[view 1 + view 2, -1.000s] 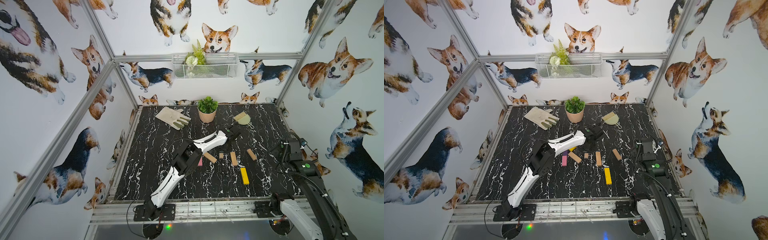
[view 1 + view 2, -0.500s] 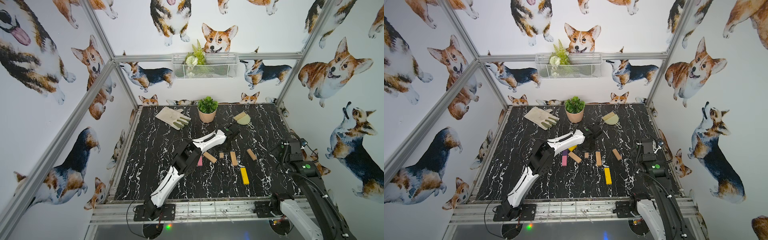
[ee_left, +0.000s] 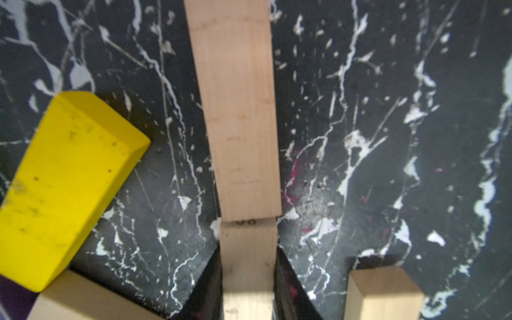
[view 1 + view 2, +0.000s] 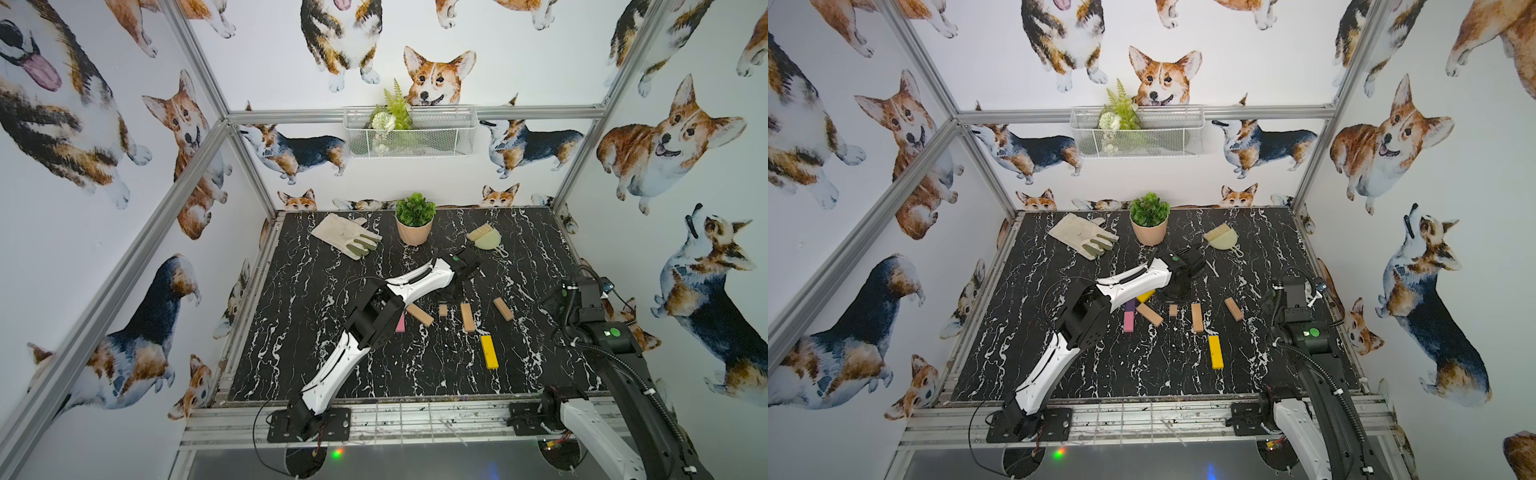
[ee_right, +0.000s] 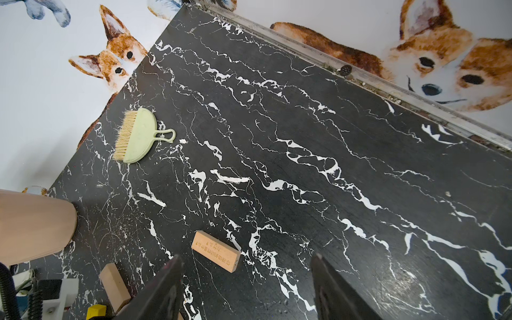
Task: Assemble the letter k with building blocks
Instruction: Assemble the building block at the center of the board.
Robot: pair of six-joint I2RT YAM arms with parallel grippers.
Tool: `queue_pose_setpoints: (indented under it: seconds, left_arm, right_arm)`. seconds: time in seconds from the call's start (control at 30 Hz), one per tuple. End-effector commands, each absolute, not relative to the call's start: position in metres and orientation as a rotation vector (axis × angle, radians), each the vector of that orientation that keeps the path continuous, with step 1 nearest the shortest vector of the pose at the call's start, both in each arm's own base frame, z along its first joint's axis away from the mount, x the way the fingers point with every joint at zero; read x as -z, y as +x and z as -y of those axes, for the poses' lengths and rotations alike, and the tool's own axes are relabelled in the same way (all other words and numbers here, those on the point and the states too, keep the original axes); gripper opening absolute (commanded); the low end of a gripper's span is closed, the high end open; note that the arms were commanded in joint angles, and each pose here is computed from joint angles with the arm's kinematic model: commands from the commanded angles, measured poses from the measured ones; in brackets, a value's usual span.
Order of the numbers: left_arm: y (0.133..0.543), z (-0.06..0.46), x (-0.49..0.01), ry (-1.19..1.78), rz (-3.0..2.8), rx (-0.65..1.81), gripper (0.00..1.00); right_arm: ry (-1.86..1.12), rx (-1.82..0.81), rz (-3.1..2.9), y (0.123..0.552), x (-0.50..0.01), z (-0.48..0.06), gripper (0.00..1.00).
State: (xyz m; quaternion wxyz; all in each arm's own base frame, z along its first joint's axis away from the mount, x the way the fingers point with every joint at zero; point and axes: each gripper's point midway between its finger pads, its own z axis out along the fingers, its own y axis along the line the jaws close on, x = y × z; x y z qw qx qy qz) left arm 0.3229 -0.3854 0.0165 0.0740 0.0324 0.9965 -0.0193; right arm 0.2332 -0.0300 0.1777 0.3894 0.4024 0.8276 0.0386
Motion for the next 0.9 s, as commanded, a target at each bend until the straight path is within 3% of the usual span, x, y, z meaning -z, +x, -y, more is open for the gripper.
queue_pose_setpoints:
  seconds: [0.0,0.4,0.57,0.87]
  left_arm:
    - [0.323,0.383,-0.004,0.095,-3.011,0.037,0.31]
    - [0.324,0.386,-0.002,0.085,-3.014,0.051,0.34]
    - [0.323,0.386,-0.007,0.079,-3.010,0.067,0.53]
    - [0.325,0.391,-0.038,0.078,-2.975,0.132,0.68]
  right_arm:
    - [1.036,-0.108,-2.092,0.234,-0.178,0.030,0.74]
    - [1.023,-0.119,-2.108,0.237,-0.176,0.027,0.75]
    - [1.016,-0.117,-2.148,0.239,-0.170,0.024,0.75]
    - [0.952,-0.136,-2.175,0.246,-0.173,0.018,0.73]
